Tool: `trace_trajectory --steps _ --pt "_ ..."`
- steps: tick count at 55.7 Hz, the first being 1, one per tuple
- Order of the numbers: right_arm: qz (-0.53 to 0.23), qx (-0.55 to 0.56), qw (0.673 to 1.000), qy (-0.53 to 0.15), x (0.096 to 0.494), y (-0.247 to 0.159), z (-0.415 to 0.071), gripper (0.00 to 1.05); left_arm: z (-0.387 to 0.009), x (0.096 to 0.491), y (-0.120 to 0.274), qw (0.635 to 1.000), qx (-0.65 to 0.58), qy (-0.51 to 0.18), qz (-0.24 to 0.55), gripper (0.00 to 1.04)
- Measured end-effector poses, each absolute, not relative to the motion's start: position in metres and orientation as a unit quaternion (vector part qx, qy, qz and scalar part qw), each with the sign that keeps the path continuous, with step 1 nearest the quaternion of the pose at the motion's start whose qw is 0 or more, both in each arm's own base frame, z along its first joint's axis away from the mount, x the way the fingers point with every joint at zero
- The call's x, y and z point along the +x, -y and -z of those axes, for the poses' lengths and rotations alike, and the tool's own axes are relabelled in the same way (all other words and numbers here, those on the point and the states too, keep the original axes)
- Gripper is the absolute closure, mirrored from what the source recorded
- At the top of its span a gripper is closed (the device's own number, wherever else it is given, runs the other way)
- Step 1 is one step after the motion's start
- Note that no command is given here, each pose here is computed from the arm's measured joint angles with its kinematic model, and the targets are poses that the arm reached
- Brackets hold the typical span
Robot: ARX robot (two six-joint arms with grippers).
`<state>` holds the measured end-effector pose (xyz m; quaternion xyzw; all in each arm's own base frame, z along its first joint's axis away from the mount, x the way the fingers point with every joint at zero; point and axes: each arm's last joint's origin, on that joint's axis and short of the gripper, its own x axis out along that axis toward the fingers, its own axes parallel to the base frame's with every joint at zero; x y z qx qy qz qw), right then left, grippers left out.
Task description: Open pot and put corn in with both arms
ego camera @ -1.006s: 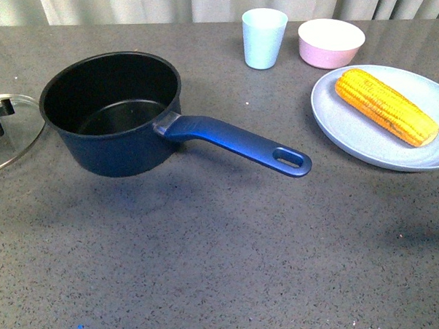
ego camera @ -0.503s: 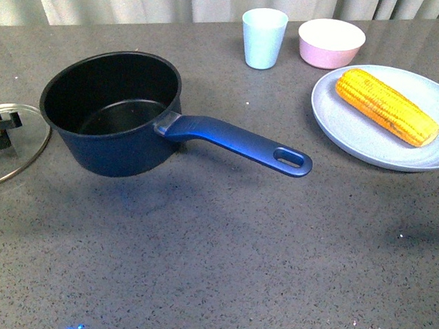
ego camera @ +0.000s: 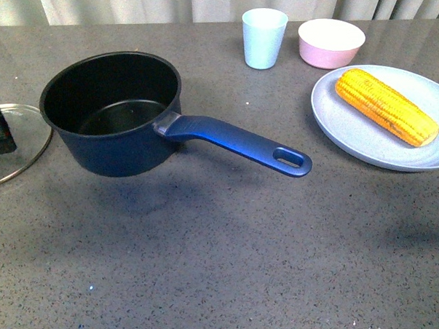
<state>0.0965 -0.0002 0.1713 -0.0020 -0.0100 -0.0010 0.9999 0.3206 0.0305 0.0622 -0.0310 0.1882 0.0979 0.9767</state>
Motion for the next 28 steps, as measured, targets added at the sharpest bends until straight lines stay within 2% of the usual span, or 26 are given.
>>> trace_trajectory --steps 11,20,25,28 --pt "0.001 -0.002 1.000 0.010 0.097 0.000 -0.171 0.09 -0.092 0.275 -0.037 0.978 -0.043 -0.176 -0.099 0.09" --pt "0.001 -0.002 1.000 0.010 0.097 0.000 -0.171 0.09 -0.109 0.248 -0.033 0.983 -0.047 -0.162 -0.069 0.09" --pt "0.001 -0.002 1.000 0.010 0.097 0.000 -0.171 0.09 -0.114 0.241 -0.031 0.992 -0.036 -0.118 -0.032 0.22" --pt "0.001 -0.002 1.000 0.010 0.096 0.000 -0.171 0.09 -0.116 0.231 -0.027 0.996 -0.027 -0.083 -0.012 0.35"
